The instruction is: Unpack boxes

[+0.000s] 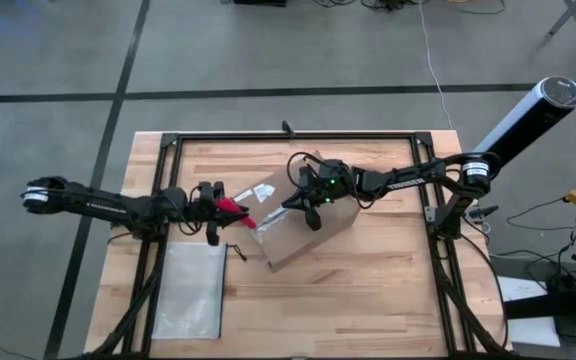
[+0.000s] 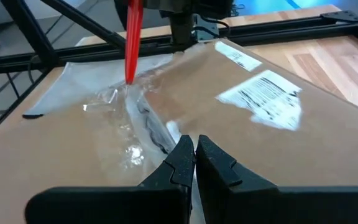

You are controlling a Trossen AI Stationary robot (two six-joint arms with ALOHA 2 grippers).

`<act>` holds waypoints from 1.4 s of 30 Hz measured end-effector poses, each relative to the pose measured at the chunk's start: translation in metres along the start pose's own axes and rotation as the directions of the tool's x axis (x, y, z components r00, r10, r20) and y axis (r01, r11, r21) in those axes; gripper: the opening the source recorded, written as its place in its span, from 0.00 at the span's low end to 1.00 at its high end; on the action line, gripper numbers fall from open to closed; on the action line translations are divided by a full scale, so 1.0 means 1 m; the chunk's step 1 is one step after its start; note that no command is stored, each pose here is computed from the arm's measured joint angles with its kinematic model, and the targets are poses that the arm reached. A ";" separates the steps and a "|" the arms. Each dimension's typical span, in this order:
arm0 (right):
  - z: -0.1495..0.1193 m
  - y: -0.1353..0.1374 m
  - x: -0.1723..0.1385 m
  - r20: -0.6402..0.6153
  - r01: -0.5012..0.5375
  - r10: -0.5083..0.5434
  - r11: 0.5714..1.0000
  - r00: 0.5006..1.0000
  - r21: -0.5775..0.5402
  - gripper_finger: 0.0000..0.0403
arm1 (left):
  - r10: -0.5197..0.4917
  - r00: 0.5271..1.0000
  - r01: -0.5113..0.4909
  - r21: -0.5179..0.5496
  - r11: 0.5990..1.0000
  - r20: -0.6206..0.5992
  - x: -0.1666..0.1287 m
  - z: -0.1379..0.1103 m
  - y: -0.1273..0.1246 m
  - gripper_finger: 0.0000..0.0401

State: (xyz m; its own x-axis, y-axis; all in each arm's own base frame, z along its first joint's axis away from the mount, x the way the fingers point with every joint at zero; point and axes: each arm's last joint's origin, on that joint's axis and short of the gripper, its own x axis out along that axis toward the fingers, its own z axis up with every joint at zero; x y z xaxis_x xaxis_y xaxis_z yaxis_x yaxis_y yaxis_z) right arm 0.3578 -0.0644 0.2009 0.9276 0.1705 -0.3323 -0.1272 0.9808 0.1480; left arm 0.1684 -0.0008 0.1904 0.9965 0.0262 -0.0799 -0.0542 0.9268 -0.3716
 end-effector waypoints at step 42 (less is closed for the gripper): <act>-0.027 -0.027 0.011 -0.090 0.149 -0.150 0.989 0.985 -0.023 0.00 | 0.217 0.962 -0.191 0.165 0.968 -0.163 -0.023 0.051 -0.015 0.08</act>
State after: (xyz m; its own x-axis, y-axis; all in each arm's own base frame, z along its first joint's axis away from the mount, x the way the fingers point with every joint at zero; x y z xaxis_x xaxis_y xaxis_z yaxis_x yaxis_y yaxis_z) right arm 0.3619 -0.0864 0.1685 0.9007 0.0293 -0.4334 0.0039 0.9971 0.0754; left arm 0.1495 0.0034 0.2451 0.9368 0.1657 -0.3082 -0.2318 0.9537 -0.1916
